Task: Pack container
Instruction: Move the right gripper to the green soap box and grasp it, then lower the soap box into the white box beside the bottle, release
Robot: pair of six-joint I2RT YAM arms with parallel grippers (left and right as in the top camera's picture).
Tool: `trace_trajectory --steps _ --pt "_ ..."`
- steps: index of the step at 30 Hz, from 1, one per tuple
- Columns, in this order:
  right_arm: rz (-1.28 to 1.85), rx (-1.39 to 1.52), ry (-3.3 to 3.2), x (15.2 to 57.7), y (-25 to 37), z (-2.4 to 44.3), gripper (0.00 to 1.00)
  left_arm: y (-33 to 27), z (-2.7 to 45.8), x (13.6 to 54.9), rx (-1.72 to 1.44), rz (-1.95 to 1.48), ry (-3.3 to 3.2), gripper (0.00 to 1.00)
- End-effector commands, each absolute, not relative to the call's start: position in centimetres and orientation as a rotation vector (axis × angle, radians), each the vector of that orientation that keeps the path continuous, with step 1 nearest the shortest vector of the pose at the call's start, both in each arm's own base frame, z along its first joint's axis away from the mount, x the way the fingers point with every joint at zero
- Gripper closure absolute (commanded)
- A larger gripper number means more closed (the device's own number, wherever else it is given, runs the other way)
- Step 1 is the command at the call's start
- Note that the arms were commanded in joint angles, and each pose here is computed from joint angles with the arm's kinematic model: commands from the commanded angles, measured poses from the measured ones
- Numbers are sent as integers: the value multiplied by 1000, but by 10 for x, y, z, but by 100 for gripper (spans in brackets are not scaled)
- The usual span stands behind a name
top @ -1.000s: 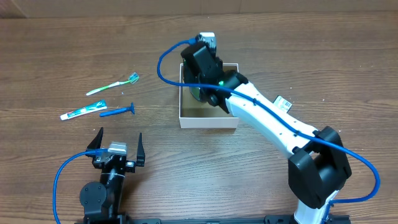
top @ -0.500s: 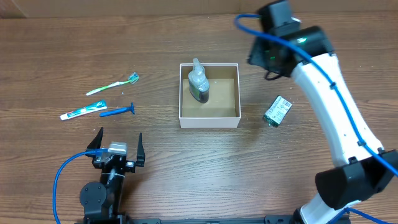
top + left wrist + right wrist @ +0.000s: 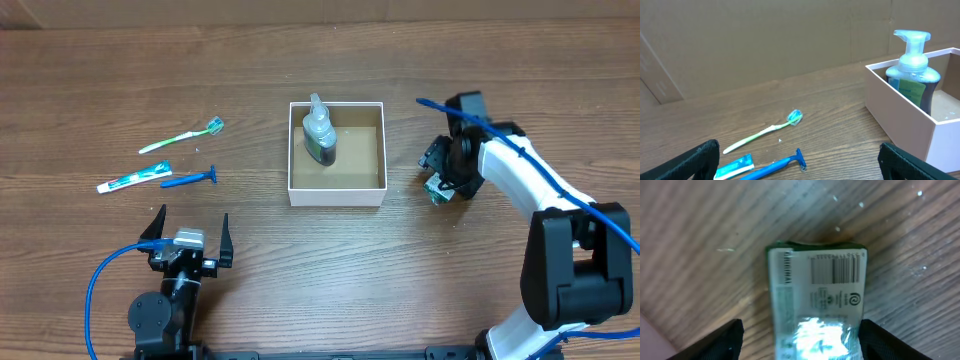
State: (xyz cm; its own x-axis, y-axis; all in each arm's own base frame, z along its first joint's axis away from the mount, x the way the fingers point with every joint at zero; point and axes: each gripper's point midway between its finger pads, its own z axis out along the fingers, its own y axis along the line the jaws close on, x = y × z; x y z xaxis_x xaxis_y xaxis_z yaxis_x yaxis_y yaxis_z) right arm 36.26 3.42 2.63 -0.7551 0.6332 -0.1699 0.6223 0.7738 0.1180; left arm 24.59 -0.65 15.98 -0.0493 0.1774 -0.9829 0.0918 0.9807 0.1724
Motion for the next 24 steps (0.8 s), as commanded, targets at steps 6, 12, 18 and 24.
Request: trace_trajectory --steps 6,12,18,24 --pt "38 875 2741 358 25 6 29 -4 161 246 194 75 1617 0" --pt "22 840 2718 365 22 11 55 -4 161 246 194 75 1617 0" --pt "100 637 2607 396 29 120 55 -4 160 246 194 75 1618 0" --pt "584 106 2397 391 107 251 55 -4 161 246 194 75 1617 0"
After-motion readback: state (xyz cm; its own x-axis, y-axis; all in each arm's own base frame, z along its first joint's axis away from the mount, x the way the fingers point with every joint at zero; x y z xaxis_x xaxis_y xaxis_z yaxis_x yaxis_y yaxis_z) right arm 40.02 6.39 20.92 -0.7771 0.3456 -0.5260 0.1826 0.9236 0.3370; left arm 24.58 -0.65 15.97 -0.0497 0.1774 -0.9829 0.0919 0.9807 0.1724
